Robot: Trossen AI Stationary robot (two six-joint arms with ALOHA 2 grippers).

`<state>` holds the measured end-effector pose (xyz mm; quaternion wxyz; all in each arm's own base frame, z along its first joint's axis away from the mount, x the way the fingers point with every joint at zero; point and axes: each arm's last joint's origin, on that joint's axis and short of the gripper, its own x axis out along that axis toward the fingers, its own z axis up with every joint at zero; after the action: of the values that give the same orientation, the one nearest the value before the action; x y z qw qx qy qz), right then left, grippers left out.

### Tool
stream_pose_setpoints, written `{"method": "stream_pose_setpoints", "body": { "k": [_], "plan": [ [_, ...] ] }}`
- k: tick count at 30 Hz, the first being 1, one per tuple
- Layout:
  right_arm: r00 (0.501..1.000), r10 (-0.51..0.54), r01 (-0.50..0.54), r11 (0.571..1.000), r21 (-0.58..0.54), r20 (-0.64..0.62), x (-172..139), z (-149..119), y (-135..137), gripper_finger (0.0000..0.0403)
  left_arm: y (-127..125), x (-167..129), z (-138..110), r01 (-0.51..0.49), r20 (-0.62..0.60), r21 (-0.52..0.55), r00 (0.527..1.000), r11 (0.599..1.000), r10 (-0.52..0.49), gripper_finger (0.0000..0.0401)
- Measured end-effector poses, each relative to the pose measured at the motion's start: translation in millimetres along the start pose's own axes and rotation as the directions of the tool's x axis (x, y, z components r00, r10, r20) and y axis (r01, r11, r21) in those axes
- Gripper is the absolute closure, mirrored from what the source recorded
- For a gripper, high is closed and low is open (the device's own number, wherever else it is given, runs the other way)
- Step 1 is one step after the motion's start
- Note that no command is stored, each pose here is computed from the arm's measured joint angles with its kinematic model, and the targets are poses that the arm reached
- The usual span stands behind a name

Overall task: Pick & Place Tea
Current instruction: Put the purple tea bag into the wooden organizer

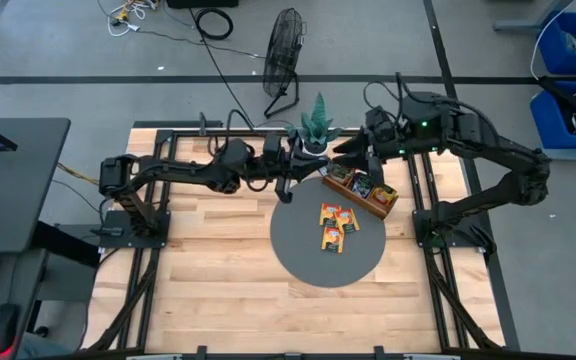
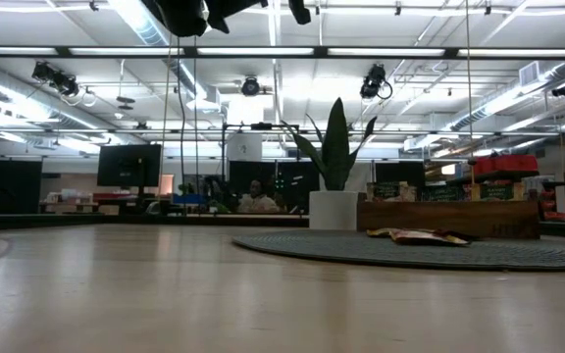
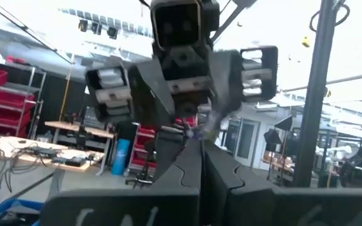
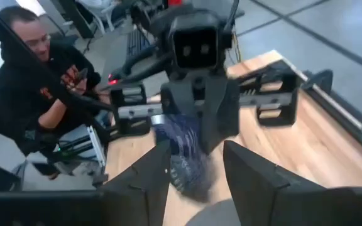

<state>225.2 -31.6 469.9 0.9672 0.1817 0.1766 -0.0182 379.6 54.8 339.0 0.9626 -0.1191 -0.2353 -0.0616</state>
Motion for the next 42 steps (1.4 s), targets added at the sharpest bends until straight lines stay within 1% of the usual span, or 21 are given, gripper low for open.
{"method": "stream_pose_setpoints", "body": {
  "k": [2,5,8,11,15,19,23,25,27,29,32,33,38,42],
  "plan": [
    [1.000,0.010,-0.009,1.000,0.017,-0.014,3,-1,0,0.0247,0,0,1,0.000,0.004,0.001,1.000,1.000,0.000,0.0399],
    [0.998,0.056,-0.056,0.998,0.026,0.007,2,2,2,0.0247,0,0,0,0.004,0.000,0.000,1.000,1.000,-0.004,0.0399],
    [0.995,0.086,-0.086,0.996,-0.014,0.040,-3,5,5,0.0247,0,0,0,0.016,-0.006,-0.016,1.000,1.000,-0.016,0.0399],
    [0.995,0.090,-0.087,0.995,-0.046,0.054,-6,6,5,0.0247,0,0,0,0.034,-0.010,-0.018,0.999,0.999,-0.034,0.0399],
    [0.997,0.075,-0.075,0.997,-0.010,0.021,-6,3,4,0.0247,-1,0,0,0.042,-0.013,-0.018,0.999,0.999,-0.043,0.0399],
    [0.998,0.062,-0.062,0.998,0.005,-0.019,0,-1,2,0.0247,-1,0,1,0.046,-0.008,-0.016,0.999,0.999,-0.046,0.0399],
    [0.998,0.044,-0.045,0.999,-0.012,-0.054,6,-3,0,0.0252,-1,0,1,0.046,-0.006,-0.015,0.999,0.999,-0.046,0.0399],
    [0.998,0.028,-0.030,0.999,-0.019,-0.058,8,-4,-1,0.0265,-1,0,1,0.046,-0.006,-0.015,0.999,0.999,-0.046,0.0399],
    [0.998,0.022,-0.023,1.000,-0.020,-0.057,8,-4,-2,0.0287,0,0,1,0.045,-0.006,-0.014,0.999,0.999,-0.045,0.0399],
    [0.998,0.022,-0.024,0.999,-0.027,-0.054,8,-4,-1,0.0321,1,-1,1,0.046,-0.009,-0.012,0.999,0.999,-0.047,0.0399],
    [0.999,0.019,-0.022,0.999,-0.048,-0.050,7,-3,-1,0.0382,4,-1,2,0.044,-0.009,-0.009,0.999,0.999,-0.045,0.0399],
    [0.999,0.021,-0.023,0.998,-0.055,-0.051,6,-3,-1,0.0391,4,-1,2,0.043,-0.008,-0.008,0.999,0.999,-0.043,0.0399],
    [0.998,0.016,-0.020,0.998,-0.067,-0.056,6,-4,-2,0.0398,5,-1,2,0.040,-0.019,-0.010,0.999,0.999,-0.040,0.0395],
    [0.998,-0.019,0.015,0.998,-0.067,-0.061,5,-5,-3,0.0399,5,-1,1,0.068,-0.036,-0.013,0.997,0.998,-0.069,0.0375]
  ]
}}
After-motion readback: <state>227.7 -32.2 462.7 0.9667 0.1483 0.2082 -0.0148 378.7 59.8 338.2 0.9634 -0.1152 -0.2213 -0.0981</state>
